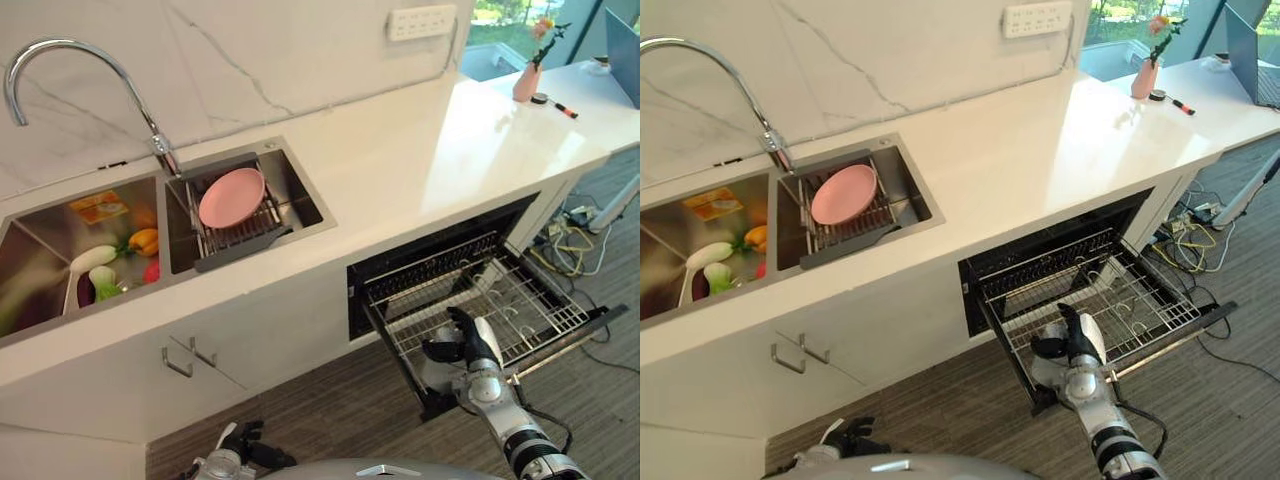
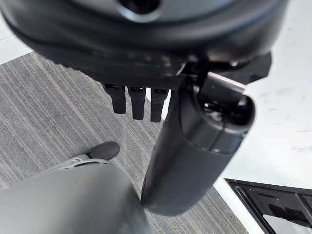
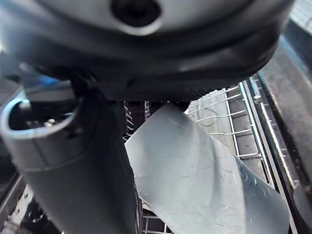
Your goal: Place the dishes in the dishwasher.
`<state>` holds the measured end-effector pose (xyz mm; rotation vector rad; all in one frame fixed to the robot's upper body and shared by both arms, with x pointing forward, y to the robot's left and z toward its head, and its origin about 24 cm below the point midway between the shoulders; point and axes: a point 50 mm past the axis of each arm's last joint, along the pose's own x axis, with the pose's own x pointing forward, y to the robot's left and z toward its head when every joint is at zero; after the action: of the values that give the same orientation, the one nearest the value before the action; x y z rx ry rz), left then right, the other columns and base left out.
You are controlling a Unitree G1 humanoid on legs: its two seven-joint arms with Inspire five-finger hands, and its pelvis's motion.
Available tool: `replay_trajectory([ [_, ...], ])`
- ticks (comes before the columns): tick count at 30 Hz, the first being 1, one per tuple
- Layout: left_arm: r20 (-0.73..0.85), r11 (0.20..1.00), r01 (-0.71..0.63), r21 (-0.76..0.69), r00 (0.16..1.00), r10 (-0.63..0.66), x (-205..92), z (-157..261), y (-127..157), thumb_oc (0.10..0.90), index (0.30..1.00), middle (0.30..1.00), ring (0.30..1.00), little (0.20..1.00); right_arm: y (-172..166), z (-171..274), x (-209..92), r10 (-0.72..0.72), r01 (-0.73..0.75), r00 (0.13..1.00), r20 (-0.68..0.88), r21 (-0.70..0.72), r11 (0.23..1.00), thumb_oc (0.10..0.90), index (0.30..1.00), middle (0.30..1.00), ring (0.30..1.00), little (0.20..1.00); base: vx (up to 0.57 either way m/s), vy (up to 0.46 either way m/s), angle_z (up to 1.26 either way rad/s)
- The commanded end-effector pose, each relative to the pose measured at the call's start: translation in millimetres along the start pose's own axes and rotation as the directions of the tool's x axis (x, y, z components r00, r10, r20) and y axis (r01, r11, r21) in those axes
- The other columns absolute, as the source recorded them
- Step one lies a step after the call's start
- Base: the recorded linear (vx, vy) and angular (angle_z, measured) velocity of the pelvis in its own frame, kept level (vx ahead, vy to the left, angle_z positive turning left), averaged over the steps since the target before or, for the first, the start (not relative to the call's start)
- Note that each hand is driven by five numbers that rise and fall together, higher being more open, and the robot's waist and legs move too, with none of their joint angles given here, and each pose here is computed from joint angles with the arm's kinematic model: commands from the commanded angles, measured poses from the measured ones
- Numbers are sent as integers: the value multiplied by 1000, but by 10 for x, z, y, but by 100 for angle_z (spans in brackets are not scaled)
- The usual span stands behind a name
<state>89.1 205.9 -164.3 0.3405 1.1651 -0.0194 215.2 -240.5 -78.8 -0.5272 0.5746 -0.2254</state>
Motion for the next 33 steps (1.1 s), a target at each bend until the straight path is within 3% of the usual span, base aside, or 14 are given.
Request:
replay_trajectory([
  [1, -71, 997, -34, 65, 997, 39, -10, -156, 96, 800, 900, 900, 900, 900, -79, 481, 64, -84, 55, 975, 208, 143, 988, 800, 900, 900, 900, 900, -1, 3, -9],
  [8, -66, 997, -32, 75, 997, 37, -7, -146, 91, 800, 900, 900, 900, 900, -69, 436, 43, -42, 36, 972, 231, 30, 999, 800, 900, 900, 900, 900, 11, 2, -8],
  [10, -59, 997, -27, 72, 998, 31, -6, -135, 73, 800, 900, 900, 900, 900, -113, 433, 29, -44, 70, 963, 266, -89, 994, 800, 900, 900, 900, 900, 5, 0, -2],
  [14, -49, 997, -25, 73, 998, 28, -2, -107, 83, 800, 900, 900, 900, 900, -96, 391, 42, 0, 46, 970, 244, -184, 982, 800, 900, 900, 900, 900, 0, 0, 0],
  [16, -47, 997, -18, 77, 999, 22, -8, -128, 63, 800, 900, 900, 900, 900, -185, 430, -7, 18, 127, 939, 343, -395, 910, 800, 900, 900, 900, 900, 10, -7, 2],
  [26, -48, 997, -17, 81, 999, 21, -4, -114, 59, 800, 900, 900, 900, 900, -167, 343, 40, -5, 86, 967, 253, -312, 946, 800, 900, 900, 900, 900, 2, -2, 1],
  [33, -57, 998, -30, 62, 998, 33, -14, -149, 61, 800, 900, 900, 900, 900, -266, 669, -55, -67, 156, 907, 417, -183, 971, 800, 900, 900, 900, 900, 0, 0, 0],
])
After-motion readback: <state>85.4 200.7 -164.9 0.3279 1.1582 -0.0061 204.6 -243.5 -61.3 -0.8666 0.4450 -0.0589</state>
